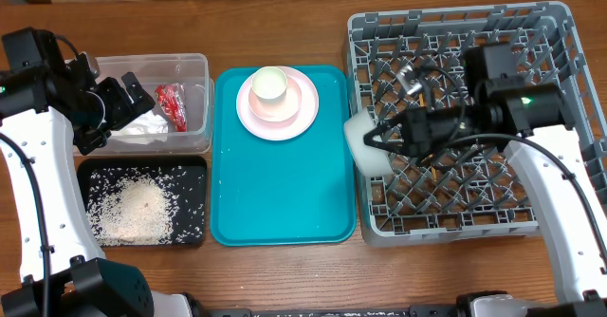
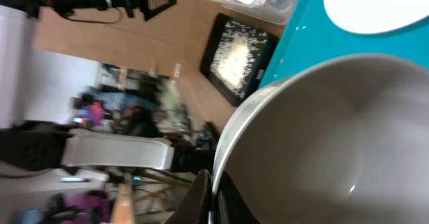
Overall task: Sort waste into correct bins and load items into the dishwasher
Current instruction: 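Grasp the white bowl rim with the right gripper and lift it, then carry the white bowl right and set it in the dish rack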
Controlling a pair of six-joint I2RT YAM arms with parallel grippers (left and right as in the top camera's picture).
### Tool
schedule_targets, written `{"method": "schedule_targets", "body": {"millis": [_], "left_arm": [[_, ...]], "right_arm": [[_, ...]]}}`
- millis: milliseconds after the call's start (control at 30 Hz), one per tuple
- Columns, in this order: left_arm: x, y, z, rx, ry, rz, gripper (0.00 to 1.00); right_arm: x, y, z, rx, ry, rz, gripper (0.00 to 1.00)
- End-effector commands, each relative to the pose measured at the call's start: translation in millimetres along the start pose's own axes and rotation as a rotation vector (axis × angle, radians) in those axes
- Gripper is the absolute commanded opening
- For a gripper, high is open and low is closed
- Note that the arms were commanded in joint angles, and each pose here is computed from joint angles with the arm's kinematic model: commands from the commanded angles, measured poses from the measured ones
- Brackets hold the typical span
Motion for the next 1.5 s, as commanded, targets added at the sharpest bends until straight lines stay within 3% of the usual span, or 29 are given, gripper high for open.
{"method": "schedule_targets", "body": {"millis": [0,533,1000,1467], "left_arm": [[-2,1,-9,-0.029,-0.010,0.018,1.00],[-2,1,-9,-0.030,-0.010,0.018,1.00],[-2,1,-9,-0.030,-0.010,0.018,1.00],[-2,1,-9,-0.030,-0.010,0.018,1.00]], "right_arm": [[-6,-12,-8,-0.084,0.138,-0.028,0.04],[-67,-68,-10,-0.201,0.167,0.100,0.04],[-74,-81,-5,-0.178,0.152,0.142,0.04],[-89,-90,-18,-0.163,0.020,0.202,0.05]]}}
Point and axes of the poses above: each gripper's point midway between its finger pads, its own z axis out along the fingers, its own x axis along the line the jaws close on, y = z × x, the point moved 8 cm from there along -z, back along the fingers, and after that the axes turned 11 degrees about -z, right-handed, at the moved point
